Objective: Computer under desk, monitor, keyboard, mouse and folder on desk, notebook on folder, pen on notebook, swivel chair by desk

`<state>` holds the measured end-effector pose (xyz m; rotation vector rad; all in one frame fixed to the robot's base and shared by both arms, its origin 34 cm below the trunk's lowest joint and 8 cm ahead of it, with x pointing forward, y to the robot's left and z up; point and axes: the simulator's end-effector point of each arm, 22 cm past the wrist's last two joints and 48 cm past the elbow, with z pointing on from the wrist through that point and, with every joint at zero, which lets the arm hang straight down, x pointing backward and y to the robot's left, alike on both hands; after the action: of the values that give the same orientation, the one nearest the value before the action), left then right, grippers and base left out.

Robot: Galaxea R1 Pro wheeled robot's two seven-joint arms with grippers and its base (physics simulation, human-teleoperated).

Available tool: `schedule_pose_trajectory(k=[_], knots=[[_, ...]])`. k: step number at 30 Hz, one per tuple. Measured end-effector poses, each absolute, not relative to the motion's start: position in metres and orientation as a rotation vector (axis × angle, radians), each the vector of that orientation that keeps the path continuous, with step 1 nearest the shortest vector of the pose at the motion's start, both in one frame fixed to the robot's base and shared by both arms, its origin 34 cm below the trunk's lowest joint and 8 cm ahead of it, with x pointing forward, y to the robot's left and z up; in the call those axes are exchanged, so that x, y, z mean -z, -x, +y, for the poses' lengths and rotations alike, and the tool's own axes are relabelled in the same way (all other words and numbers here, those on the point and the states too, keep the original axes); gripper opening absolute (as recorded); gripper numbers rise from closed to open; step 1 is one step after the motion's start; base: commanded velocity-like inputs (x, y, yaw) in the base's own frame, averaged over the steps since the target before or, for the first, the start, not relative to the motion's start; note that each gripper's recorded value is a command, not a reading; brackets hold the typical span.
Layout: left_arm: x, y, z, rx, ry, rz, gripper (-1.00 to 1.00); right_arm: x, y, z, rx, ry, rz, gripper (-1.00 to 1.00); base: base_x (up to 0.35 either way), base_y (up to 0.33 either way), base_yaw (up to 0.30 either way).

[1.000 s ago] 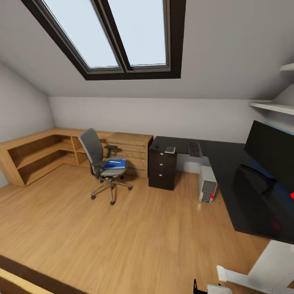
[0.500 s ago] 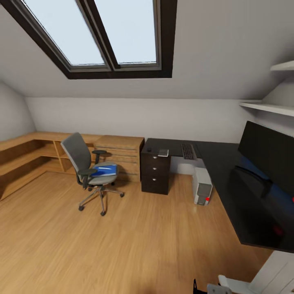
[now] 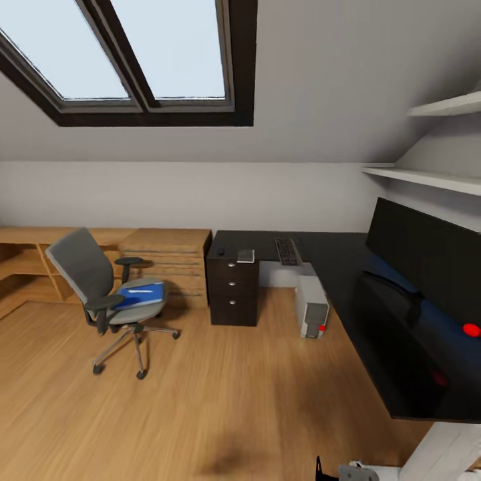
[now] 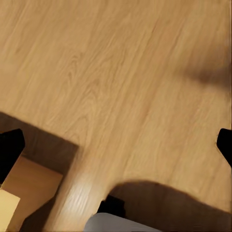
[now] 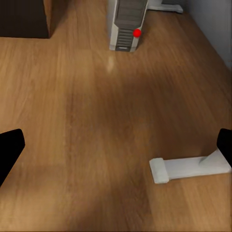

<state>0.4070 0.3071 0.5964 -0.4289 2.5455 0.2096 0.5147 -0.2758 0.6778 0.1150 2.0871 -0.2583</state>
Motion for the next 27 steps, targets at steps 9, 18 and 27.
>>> schedule_pose_trajectory(k=[9, 18, 27], knots=[[-0.5964, -0.4070, 0.3078, -0.211, 0.430, 2.545, 1.00, -0.6775, -0.5146, -0.2733, 0.254, -0.111, 2.088, 1.00, 0.335, 0.001, -0.028], [-0.5964, -0.4069, 0.3077, -0.211, 0.430, 2.545, 1.00, -0.6775, -0.5146, -0.2737, 0.255, -0.112, 2.088, 1.00, 0.335, 0.000, 0.000], [-0.5962, -0.4065, 0.3076, -0.211, 0.431, 2.546, 1.00, -0.6774, -0.5142, -0.2755, 0.258, -0.116, 2.088, 1.00, 0.335, 0.000, 0.000]])
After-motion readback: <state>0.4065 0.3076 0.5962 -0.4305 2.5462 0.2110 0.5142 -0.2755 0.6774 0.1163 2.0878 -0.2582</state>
